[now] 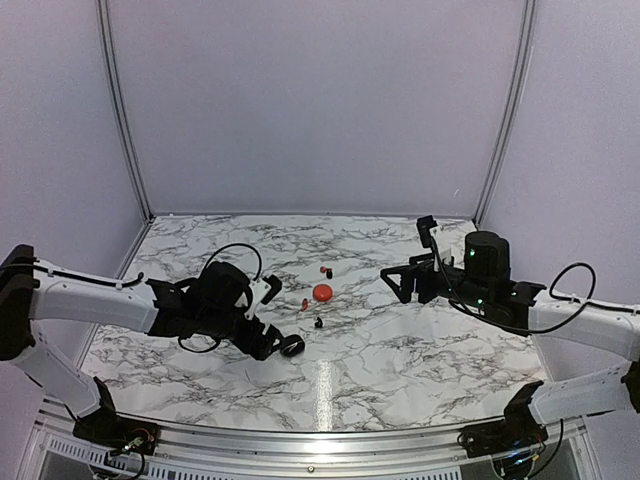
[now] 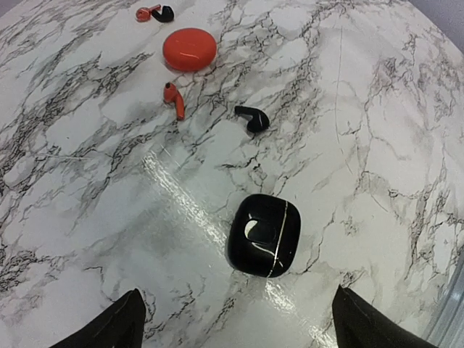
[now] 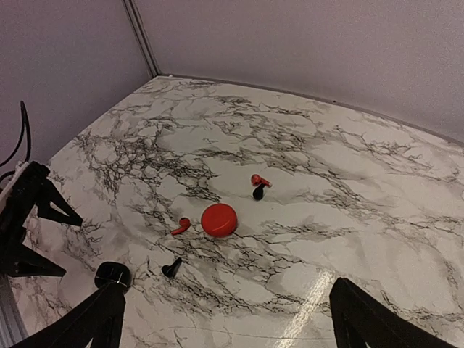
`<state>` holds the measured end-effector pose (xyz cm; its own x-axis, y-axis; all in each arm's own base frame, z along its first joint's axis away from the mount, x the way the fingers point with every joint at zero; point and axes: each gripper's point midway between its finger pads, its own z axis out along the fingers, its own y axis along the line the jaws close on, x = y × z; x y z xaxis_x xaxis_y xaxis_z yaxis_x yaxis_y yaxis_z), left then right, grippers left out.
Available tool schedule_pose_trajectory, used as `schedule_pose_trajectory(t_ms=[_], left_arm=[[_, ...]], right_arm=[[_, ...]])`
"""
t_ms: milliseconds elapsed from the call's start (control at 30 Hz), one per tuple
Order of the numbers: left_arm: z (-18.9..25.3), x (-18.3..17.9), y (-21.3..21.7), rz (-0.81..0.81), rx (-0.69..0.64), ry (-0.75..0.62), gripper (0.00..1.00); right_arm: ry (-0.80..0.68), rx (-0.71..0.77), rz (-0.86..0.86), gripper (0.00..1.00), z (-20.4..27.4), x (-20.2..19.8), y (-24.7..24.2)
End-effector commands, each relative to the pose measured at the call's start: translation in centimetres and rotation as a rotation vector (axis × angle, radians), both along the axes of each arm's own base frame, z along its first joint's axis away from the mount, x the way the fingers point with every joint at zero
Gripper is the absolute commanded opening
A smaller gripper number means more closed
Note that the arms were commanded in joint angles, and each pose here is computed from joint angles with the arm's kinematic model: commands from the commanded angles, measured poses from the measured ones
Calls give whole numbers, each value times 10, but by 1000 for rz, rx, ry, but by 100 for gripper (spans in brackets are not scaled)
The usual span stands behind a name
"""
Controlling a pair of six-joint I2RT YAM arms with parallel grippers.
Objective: Insert the wireless bluetooth earbuds into the charging case
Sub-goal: Pick up the charging case from the center of the board.
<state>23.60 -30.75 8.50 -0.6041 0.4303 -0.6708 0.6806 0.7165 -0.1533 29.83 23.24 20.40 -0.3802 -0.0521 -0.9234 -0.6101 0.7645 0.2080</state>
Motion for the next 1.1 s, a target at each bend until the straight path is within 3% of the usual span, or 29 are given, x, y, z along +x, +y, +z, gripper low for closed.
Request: schedule_pose_trajectory(t_ms=[0,433,767,1067], left_arm=[[-19,-7,-9,-99,142,-23,90],[-48,-3,-36,-266,222,-94,76],[-58,6,-43,-271,239,-118,61],[-60,14,-46,-276,335,-79,67]], right_arm=[[-12,36,99,99,8,-15,13],[-10,42,139,98,7,-21,16],[-5,50,140,99,7,-23,15],[-5,47,129,99,6,-22,12]])
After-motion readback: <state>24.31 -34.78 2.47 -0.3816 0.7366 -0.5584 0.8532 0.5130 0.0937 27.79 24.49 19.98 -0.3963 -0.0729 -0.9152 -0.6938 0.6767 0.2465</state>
